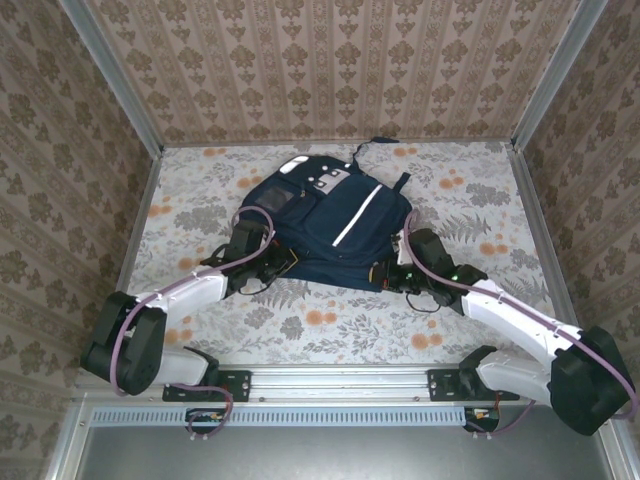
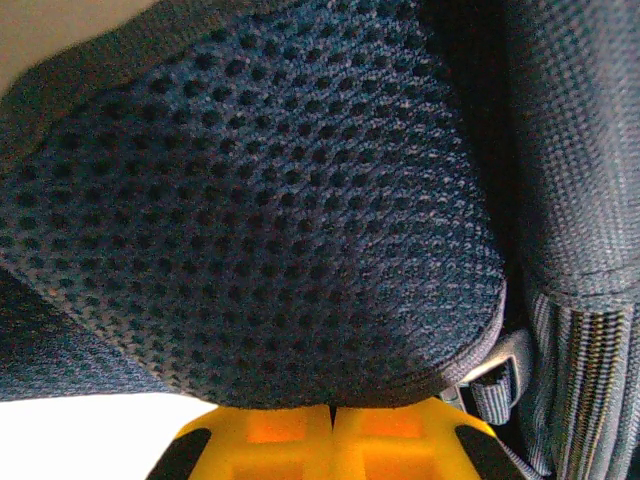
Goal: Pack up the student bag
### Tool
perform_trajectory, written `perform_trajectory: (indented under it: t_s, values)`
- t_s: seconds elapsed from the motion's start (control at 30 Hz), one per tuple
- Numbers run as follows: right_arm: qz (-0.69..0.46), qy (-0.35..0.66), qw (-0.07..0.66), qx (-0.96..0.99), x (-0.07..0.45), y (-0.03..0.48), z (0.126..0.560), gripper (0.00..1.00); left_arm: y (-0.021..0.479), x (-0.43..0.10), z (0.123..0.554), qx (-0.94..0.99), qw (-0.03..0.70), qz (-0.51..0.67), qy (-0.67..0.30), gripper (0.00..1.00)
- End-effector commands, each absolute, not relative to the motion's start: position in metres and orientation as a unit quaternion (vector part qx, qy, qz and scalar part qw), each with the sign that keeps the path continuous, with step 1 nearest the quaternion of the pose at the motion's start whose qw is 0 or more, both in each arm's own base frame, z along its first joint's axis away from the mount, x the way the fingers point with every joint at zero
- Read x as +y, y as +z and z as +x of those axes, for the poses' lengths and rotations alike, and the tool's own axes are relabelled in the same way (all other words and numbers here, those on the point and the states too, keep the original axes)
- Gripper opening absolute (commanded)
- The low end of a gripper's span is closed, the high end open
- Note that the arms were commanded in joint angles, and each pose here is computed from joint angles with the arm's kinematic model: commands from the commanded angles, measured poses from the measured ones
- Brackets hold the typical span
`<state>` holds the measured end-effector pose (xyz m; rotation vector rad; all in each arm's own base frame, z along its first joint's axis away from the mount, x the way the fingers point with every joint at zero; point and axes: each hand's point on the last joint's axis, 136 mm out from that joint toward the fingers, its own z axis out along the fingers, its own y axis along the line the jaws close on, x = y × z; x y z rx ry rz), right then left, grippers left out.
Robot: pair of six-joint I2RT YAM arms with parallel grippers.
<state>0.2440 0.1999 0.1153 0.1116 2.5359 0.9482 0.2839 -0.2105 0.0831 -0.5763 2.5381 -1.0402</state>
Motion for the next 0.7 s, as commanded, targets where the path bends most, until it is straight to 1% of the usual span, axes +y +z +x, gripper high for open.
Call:
perform_trajectory:
  t_s: [0.0, 0.23, 0.33, 0.4, 0.5, 0.6, 0.63, 0.67]
  values:
    - [0.083, 0.281, 0.159, 0.943, 0.163, 0.082, 0.220, 0.00, 0.043, -0.095, 0.306, 0.889, 0.258, -0.342, -0.160, 0.00]
    - [0.096, 0.269, 0.174, 0.942, 0.147, 0.083, 0.224, 0.00, 0.046, -0.086, 0.308, 0.889, 0.258, -0.348, -0.150, 0.00]
    - [0.082, 0.296, 0.172, 0.936, 0.155, 0.088, 0.223, 0.00, 0.048, -0.087, 0.313, 0.891, 0.256, -0.342, -0.152, 0.00]
    - [0.066, 0.319, 0.155, 0.933, 0.165, 0.090, 0.220, 0.00, 0.050, -0.092, 0.318, 0.896, 0.251, -0.332, -0.156, 0.00]
    - [0.059, 0.310, 0.150, 0.937, 0.164, 0.088, 0.221, 0.00, 0.047, -0.098, 0.322, 0.903, 0.238, -0.323, -0.157, 0.00]
    - [0.058, 0.330, 0.149, 0.930, 0.172, 0.088, 0.222, 0.00, 0.049, -0.102, 0.332, 0.906, 0.232, -0.315, -0.161, 0.00]
    - [0.054, 0.340, 0.147, 0.927, 0.177, 0.089, 0.223, 0.00, 0.053, -0.106, 0.339, 0.908, 0.231, -0.307, -0.168, 0.02]
    - [0.049, 0.346, 0.143, 0.926, 0.183, 0.089, 0.222, 0.00, 0.058, -0.111, 0.347, 0.913, 0.227, -0.292, -0.170, 0.14]
